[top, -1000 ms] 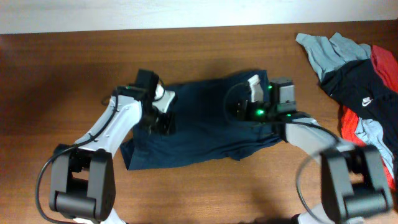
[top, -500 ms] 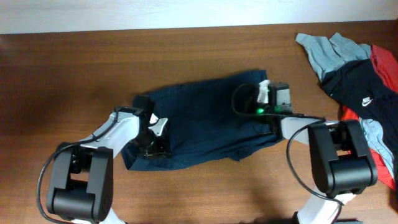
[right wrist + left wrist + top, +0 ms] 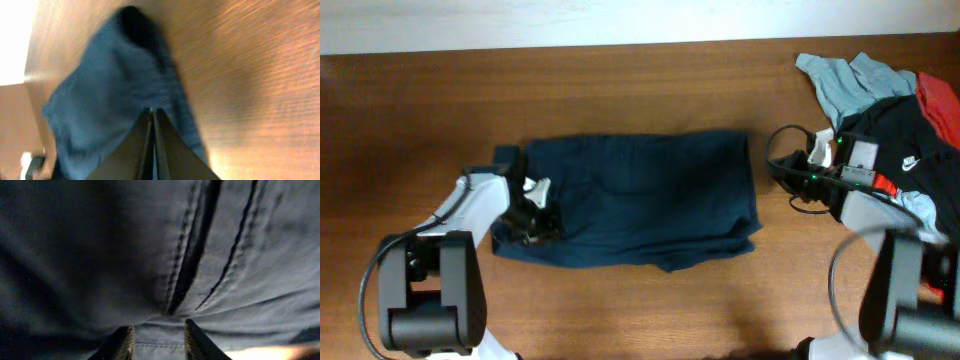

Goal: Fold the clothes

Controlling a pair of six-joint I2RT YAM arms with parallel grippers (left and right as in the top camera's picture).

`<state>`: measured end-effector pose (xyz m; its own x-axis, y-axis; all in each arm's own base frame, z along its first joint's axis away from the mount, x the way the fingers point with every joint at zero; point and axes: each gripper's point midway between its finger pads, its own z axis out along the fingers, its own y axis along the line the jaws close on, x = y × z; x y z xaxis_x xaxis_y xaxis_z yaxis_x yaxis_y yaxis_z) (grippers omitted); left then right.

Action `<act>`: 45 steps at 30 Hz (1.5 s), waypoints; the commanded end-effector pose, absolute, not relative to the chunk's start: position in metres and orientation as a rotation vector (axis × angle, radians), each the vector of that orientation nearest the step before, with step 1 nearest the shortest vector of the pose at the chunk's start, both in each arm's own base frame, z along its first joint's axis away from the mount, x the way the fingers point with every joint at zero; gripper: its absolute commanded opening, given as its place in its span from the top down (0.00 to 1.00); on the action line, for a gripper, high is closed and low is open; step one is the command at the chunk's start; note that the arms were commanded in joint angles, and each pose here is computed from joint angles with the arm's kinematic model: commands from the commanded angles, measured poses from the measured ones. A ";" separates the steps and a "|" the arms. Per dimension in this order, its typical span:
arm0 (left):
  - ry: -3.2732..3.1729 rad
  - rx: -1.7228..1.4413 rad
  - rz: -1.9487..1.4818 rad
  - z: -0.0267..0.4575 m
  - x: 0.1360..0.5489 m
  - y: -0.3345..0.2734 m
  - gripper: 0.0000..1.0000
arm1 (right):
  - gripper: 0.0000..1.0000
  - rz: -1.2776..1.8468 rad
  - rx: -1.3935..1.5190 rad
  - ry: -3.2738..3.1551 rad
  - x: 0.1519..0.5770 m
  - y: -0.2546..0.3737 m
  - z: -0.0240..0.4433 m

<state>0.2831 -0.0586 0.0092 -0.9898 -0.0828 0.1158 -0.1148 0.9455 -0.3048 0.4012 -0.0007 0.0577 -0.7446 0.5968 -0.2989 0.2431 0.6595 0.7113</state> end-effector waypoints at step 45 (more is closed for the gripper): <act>-3.077 0.651 0.562 0.064 0.321 0.053 0.32 | 0.34 0.803 0.220 2.678 0.255 0.061 0.130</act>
